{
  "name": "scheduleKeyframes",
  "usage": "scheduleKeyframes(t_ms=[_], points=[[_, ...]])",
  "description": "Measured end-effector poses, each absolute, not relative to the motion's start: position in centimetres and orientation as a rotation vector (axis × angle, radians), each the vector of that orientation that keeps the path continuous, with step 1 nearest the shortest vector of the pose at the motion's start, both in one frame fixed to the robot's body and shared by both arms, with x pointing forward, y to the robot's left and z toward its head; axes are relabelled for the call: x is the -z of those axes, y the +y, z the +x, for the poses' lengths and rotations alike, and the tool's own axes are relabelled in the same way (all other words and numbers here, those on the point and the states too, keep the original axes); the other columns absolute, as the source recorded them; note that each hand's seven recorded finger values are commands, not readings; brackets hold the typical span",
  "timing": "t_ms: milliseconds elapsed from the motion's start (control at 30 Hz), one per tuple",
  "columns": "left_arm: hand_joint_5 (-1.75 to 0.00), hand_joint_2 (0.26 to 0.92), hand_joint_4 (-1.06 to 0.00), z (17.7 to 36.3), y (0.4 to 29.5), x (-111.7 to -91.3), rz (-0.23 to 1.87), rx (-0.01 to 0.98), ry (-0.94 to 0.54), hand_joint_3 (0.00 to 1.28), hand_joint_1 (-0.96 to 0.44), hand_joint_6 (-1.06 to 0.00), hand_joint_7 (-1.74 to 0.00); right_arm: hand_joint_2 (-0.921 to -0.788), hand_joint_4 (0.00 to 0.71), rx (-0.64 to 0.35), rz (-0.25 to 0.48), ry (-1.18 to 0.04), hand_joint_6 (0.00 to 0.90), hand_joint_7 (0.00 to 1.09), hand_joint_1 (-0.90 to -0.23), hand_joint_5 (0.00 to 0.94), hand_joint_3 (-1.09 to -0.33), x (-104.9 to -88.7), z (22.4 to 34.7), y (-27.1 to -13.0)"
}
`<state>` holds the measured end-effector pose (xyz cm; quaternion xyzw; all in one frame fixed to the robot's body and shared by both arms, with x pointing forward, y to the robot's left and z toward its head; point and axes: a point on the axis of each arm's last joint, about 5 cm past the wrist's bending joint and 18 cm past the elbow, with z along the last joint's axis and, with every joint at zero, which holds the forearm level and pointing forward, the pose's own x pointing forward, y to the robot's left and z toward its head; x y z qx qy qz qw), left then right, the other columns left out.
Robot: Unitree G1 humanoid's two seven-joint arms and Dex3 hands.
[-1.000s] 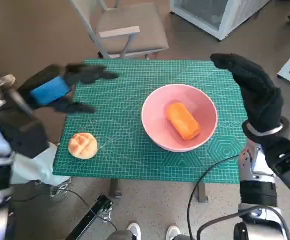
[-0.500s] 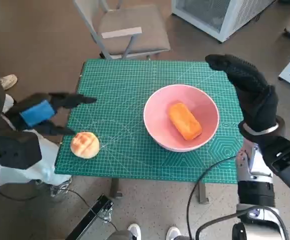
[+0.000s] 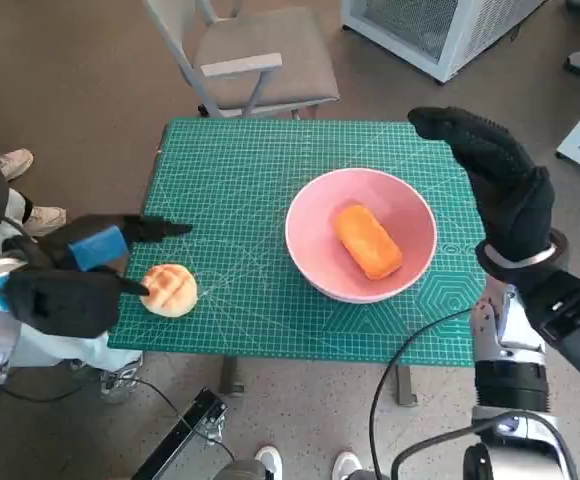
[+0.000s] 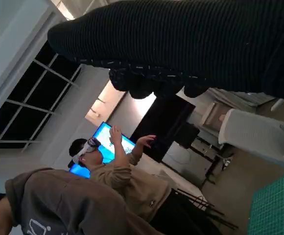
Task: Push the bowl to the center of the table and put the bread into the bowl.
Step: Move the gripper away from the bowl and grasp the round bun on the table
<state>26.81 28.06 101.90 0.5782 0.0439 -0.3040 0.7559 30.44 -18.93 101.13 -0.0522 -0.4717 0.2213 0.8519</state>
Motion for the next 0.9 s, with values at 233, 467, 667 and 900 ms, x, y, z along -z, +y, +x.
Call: scheduleKeyframes(t_ms=[233, 467, 667, 900], points=[[0.00, 0.788, -0.27, 27.7, 27.5, -100.3, 1.291, 0.703, 0.193, 0.00, -0.13, -0.37, -0.01, -0.921, 0.269, -0.471, -0.113, -0.997, -0.001, 0.66, -0.645, 0.001, -0.703, -101.3, 30.5, -18.9], [0.00, 0.791, -0.24, 28.6, 26.8, -98.5, 1.320, 0.740, 0.344, 0.00, -0.12, -0.35, 0.00, -0.921, 0.269, -0.474, -0.116, -1.002, -0.001, 0.66, -0.644, 0.001, -0.703, -101.4, 30.5, -18.9], [-0.04, 0.812, -0.33, 29.5, 26.0, -98.2, 1.362, 0.744, 0.423, 0.01, -0.10, -0.46, -0.05, -0.921, 0.269, -0.475, -0.121, -1.004, -0.001, 0.66, -0.645, 0.001, -0.701, -101.4, 30.5, -19.0], [-0.86, 0.904, -0.67, 30.1, 25.7, -98.0, 1.410, 0.704, 0.404, 0.08, -0.02, -0.59, -0.86, -0.921, 0.270, -0.478, -0.123, -1.008, -0.001, 0.66, -0.644, 0.001, -0.700, -101.5, 30.5, -19.0]])
